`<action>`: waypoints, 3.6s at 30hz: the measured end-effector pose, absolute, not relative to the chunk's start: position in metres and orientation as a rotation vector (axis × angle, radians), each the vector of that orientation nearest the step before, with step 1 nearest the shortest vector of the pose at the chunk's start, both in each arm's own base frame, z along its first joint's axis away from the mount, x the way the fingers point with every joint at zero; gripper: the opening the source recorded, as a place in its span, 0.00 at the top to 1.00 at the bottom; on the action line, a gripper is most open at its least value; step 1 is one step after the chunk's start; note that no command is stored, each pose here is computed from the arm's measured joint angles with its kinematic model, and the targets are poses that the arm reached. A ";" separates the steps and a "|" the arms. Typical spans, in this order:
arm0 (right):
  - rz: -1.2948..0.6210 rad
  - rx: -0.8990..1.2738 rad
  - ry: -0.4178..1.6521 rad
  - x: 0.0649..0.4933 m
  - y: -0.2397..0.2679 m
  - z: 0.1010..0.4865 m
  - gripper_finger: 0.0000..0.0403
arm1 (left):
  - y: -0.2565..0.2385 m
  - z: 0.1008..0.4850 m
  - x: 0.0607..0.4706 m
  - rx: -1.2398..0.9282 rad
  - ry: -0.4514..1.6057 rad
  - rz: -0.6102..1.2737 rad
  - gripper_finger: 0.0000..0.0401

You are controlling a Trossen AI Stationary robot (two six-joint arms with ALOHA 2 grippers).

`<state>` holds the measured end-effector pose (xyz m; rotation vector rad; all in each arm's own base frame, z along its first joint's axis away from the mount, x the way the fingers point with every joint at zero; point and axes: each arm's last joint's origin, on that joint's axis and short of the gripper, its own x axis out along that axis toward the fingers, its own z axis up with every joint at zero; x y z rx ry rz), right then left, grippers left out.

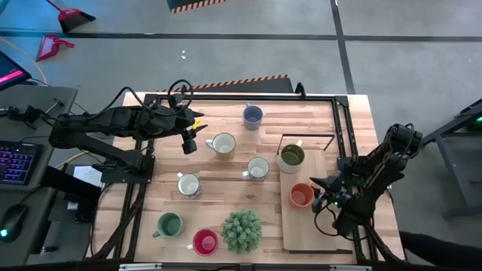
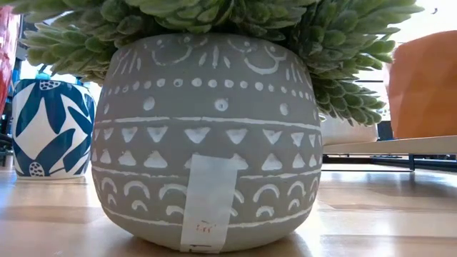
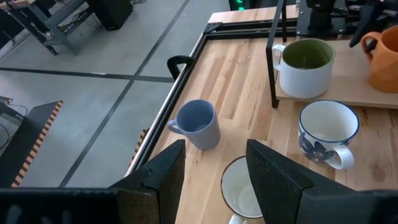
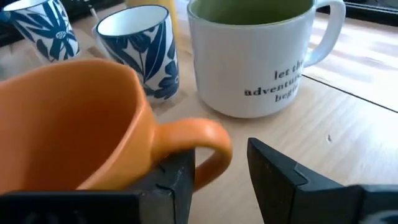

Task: Place coffee mugs
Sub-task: Put the orange mug on the shelf

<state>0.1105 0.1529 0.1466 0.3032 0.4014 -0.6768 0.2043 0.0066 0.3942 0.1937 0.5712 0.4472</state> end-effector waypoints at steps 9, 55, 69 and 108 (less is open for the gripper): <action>-0.618 0.338 0.426 0.103 0.162 0.145 0.68 | 0.007 0.394 0.204 0.194 0.572 0.447 0.60; -0.392 0.529 0.454 0.089 0.192 0.152 0.80 | 0.007 0.393 0.204 0.213 0.585 0.441 0.60; -0.278 0.557 0.499 0.094 0.189 0.182 0.80 | 0.007 0.393 0.204 0.213 0.584 0.440 0.60; -0.303 0.499 0.584 0.148 0.171 0.189 0.80 | 0.006 0.393 0.204 0.214 0.587 0.440 0.60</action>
